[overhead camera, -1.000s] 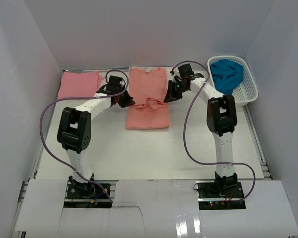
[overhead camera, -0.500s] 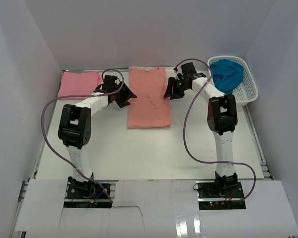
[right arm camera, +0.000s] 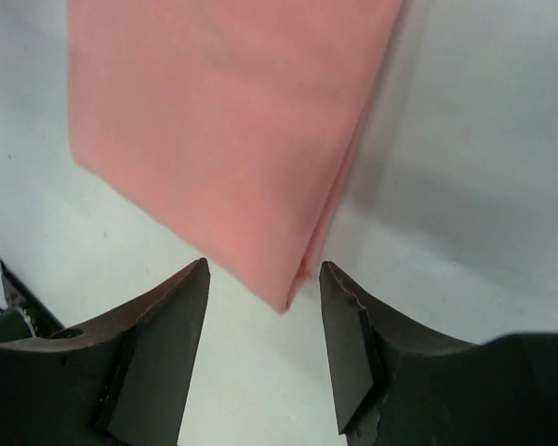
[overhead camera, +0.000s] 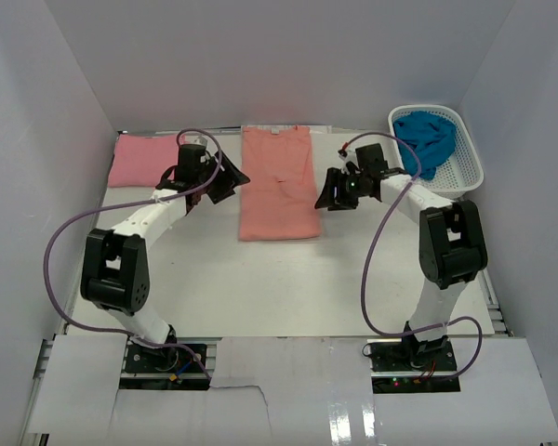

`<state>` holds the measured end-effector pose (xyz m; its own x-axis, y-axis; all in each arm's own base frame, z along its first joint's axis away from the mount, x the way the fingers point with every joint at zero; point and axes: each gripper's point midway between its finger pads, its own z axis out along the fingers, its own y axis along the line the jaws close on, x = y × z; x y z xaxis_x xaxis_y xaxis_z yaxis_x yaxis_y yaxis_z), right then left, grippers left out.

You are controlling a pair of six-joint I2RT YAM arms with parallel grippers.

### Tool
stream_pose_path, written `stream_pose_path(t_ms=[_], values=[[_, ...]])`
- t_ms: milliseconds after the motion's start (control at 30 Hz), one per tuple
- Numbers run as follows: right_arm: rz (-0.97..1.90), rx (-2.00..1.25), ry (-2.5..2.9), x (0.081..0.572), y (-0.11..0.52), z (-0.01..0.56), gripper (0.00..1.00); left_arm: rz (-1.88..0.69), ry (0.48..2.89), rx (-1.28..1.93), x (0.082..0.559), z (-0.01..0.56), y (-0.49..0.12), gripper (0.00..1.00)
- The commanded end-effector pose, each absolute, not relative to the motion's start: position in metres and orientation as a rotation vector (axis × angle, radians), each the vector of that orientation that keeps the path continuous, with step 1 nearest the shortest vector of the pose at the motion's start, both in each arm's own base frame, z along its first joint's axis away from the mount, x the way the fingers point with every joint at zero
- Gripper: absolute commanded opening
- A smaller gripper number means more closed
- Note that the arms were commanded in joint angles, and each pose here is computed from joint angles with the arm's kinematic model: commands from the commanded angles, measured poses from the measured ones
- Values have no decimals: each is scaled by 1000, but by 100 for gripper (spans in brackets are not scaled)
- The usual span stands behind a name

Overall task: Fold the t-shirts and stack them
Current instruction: Fold the folded rectangular tshirt in 1/3 of the way

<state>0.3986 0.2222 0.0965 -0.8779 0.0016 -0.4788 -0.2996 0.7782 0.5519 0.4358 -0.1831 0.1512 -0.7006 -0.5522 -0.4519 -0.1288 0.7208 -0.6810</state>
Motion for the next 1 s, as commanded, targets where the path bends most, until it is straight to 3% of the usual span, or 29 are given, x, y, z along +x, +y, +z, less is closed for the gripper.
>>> stream_pose_path(t_ms=[0, 100, 167, 200, 267, 533, 967], values=[[1009, -220, 2467, 375, 228, 94, 57, -880, 2230, -413, 416, 162, -190, 72], [1121, -227, 2452, 360, 236, 91, 50, -985, 2220, -315, 415, 165, -212, 70], [1161, -235, 2449, 357, 239, 91, 33, -1087, 2234, -230, 415, 159, -234, 69], [1183, -232, 2455, 355, 241, 87, 20, -1129, 2233, -167, 413, 162, -251, 69], [1208, -227, 2457, 353, 243, 85, 9, -1226, 2236, -61, 411, 162, -278, 68], [1273, -196, 2491, 347, 247, 62, 8, -1383, 2305, 193, 404, 119, -370, 63], [1196, -114, 2629, 346, 239, 2, 8, -1287, 2438, 144, 399, 67, -364, 62]])
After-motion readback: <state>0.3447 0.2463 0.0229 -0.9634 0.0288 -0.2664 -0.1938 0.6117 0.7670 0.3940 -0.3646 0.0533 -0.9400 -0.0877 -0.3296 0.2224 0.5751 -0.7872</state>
